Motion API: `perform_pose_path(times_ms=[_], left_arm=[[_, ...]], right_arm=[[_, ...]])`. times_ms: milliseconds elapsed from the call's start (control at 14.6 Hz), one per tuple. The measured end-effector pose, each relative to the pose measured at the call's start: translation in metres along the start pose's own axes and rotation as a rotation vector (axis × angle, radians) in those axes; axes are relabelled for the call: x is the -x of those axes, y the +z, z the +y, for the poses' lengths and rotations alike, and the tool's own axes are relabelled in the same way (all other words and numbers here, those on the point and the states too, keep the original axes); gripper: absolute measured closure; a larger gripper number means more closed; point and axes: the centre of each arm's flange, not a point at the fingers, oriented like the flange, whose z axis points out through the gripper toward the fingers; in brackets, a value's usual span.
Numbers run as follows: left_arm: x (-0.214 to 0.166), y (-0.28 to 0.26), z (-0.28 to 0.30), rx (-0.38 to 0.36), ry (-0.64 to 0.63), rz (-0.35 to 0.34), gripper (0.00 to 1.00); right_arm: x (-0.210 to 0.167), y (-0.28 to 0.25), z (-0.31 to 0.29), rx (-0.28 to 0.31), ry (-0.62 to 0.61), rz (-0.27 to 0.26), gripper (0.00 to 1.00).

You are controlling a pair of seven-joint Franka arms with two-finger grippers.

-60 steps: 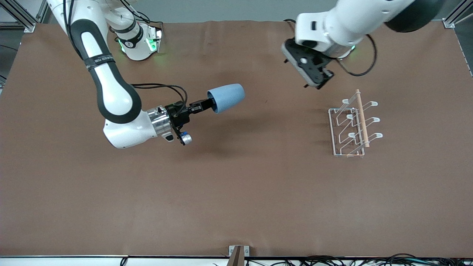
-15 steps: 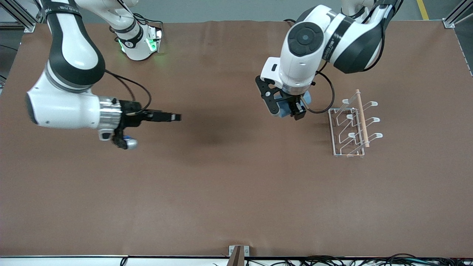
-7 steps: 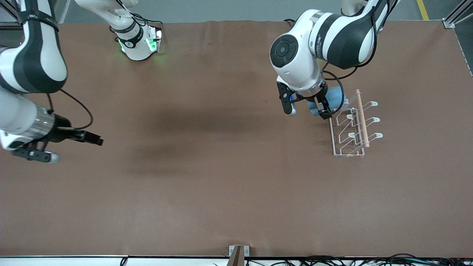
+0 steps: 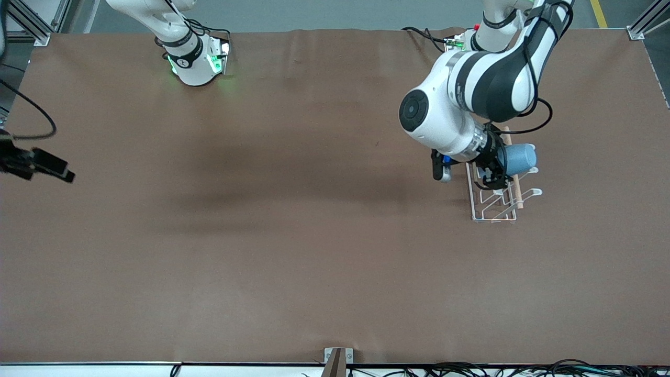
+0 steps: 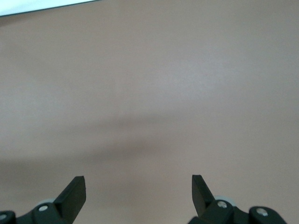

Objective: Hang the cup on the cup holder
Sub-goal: 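Move the blue cup with the left gripper onto a rack hook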

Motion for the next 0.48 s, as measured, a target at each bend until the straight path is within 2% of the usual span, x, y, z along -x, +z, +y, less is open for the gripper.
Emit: perform_pose_path(times_ms=[206, 480], left_arm=[[-0.024, 0.031, -0.015, -0.029, 0.044, -0.127, 0.20], [-0.076, 0.084, -0.024, -0.047, 0.052, -0.266, 0.20]], right_arm=[[0.015, -0.026, 0.004, -0.004, 0.004, 0.026, 0.00], [0.015, -0.019, 0.000, 0.042, -0.014, 0.003, 0.00]])
